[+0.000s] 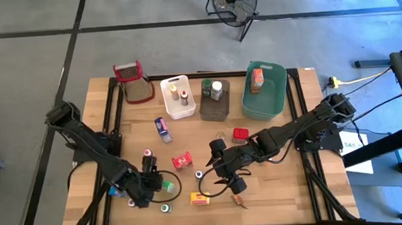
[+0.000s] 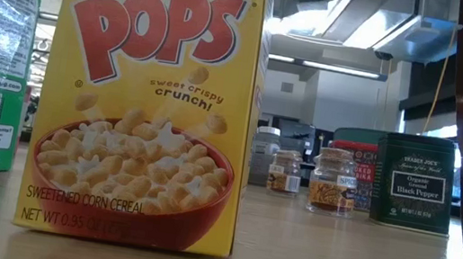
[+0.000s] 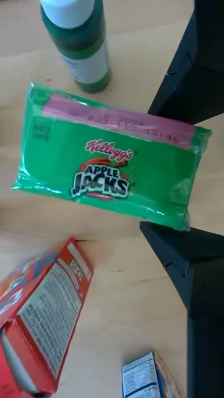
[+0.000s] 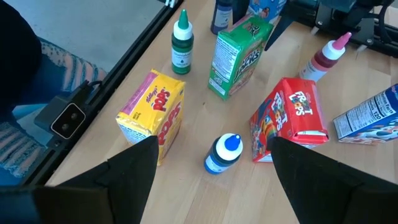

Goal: Pick & Place Kitchen Items
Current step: Put the green cereal box into the green bin

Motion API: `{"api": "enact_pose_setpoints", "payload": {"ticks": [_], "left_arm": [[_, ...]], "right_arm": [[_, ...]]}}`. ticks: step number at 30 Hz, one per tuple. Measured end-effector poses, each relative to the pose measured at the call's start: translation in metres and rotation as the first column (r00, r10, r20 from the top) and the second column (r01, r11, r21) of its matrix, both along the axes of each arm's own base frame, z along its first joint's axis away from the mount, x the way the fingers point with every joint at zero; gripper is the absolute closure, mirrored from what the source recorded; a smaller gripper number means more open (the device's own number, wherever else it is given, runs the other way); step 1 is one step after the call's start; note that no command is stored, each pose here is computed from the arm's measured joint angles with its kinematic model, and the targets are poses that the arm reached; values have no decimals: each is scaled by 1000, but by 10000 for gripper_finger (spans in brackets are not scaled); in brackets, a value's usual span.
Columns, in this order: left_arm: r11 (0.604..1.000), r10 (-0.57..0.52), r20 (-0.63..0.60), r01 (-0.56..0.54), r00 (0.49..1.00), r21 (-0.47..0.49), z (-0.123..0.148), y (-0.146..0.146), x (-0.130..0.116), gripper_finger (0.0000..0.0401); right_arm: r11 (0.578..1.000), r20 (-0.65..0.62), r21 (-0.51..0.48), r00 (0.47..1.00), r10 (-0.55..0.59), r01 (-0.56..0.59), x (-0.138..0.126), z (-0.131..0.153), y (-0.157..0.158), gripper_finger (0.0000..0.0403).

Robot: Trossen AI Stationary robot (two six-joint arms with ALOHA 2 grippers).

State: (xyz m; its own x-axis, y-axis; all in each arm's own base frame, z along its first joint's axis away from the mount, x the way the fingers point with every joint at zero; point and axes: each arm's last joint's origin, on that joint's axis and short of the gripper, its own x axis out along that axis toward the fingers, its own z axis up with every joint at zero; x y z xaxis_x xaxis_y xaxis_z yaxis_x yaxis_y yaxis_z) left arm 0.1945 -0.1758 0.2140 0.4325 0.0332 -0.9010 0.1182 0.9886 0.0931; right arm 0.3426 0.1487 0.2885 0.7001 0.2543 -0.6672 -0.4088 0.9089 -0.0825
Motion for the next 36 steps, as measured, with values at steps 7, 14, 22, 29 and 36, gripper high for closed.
{"api": "enact_pose_setpoints", "payload": {"ticks": [7,14,22,29,36], "left_arm": [[1000,10,21,-11,1000,23,0,1,1,166],[1000,12,26,-13,1000,28,0,1,1,196],[999,-3,23,3,1000,33,0,1,1,271],[1000,-15,-7,15,1000,12,12,-1,1,299],[997,19,11,-19,1000,79,68,1,4,300]], "right_arm": [[1000,0,6,1000,-6,6,0,0,0,89],[1000,3,8,1000,-6,6,0,0,0,89],[1000,2,10,1000,-8,8,0,0,0,89],[1000,2,9,1000,-7,7,0,0,0,89],[999,31,-1,999,-35,35,3,2,-3,89]]}}
